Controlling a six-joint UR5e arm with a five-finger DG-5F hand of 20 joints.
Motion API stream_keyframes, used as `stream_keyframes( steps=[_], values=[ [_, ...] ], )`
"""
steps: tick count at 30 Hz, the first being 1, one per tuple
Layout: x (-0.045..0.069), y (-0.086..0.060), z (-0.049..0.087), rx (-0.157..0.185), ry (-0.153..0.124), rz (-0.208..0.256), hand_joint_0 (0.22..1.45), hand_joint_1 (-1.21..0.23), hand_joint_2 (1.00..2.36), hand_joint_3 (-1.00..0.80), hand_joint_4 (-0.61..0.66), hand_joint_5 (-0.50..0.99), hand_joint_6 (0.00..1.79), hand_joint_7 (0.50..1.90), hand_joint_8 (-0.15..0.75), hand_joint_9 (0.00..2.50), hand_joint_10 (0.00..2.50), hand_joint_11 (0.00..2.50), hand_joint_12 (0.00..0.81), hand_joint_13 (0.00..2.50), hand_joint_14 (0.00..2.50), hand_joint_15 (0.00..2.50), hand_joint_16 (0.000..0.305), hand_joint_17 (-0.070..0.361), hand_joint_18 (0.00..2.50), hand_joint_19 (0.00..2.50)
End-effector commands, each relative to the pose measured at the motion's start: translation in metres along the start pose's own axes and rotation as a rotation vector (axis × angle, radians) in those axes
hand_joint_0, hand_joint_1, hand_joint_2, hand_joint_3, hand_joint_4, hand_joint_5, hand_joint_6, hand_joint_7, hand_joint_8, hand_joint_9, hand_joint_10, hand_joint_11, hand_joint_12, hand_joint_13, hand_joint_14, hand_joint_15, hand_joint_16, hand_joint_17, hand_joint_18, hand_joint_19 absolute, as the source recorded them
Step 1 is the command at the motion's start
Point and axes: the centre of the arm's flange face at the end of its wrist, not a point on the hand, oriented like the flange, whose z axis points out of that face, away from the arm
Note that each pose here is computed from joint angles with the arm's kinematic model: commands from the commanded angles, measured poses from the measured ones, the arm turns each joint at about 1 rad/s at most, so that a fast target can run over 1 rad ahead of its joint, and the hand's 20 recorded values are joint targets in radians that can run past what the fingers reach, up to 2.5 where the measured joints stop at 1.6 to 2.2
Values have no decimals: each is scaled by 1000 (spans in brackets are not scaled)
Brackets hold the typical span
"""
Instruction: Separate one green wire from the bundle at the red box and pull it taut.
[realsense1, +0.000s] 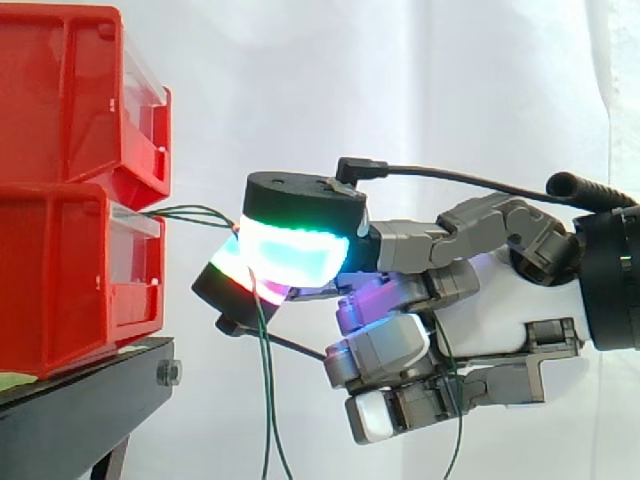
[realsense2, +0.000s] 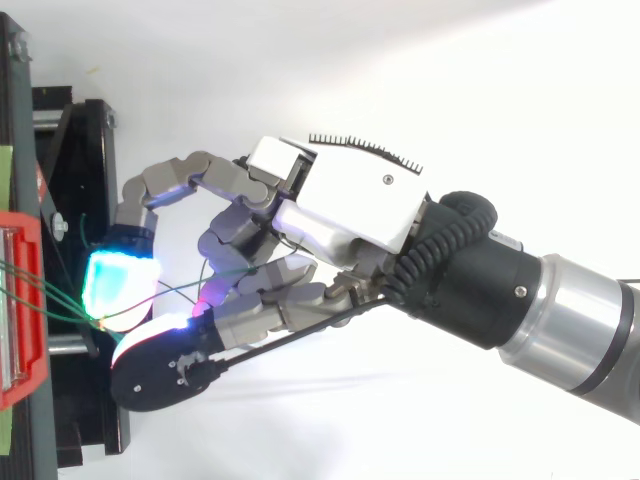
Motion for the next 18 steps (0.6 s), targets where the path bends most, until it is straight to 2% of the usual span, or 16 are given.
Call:
stream_keyframes(
  steps=[1,10,15,18],
  values=[
    [0,0,0,1,0,1,735,-967,1000,-500,-29,-156,945,1065,199,1175,1614,1236,292,1417,13,1612,46,105,1098,879],
    [0,0,0,1,0,-2,547,-860,1000,-500,26,-146,933,1040,215,1215,1609,1268,315,1430,13,1579,50,113,1124,907],
    [0,0,0,1,0,-4,512,-762,1000,-500,35,-145,927,1033,231,1231,1633,1221,338,1441,12,1548,53,119,1137,891],
    [0,0,0,1,0,-4,530,-712,1000,-500,36,-147,924,1047,222,1236,1596,1257,319,1436,13,1556,52,116,1129,900]
  ],
)
